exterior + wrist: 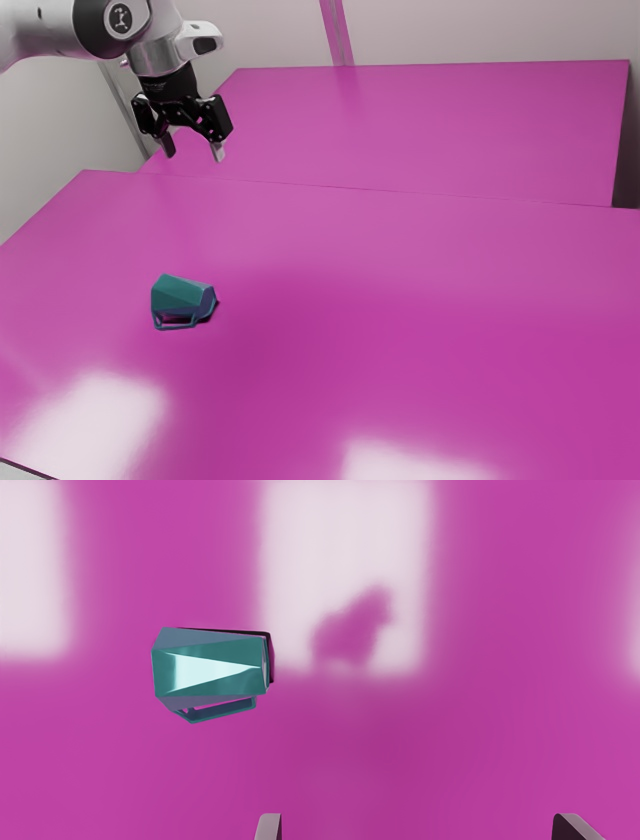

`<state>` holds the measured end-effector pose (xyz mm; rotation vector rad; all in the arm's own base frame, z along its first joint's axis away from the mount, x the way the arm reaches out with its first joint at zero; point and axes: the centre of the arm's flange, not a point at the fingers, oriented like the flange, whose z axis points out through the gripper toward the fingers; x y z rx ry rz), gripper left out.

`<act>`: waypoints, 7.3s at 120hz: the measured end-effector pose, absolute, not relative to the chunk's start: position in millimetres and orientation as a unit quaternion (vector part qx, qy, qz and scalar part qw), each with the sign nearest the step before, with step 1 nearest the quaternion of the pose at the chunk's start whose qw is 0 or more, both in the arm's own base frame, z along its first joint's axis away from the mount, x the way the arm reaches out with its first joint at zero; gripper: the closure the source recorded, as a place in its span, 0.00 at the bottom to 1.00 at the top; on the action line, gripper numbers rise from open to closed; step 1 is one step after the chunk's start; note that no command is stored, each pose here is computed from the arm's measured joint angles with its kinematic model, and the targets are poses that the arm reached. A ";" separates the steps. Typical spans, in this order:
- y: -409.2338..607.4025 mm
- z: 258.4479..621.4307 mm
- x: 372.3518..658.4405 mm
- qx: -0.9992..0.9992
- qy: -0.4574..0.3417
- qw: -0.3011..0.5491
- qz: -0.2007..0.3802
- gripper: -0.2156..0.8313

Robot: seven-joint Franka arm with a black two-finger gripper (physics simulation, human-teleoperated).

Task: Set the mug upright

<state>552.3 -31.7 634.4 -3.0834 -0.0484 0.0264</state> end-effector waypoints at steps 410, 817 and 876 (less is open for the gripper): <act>285.8 294.9 454.4 -0.894 -0.084 -0.404 -0.173 0.22; 29.2 420.9 484.3 -0.991 0.109 -0.073 -0.022 0.93; 7.3 391.1 482.6 -1.000 0.027 0.000 -0.010 0.93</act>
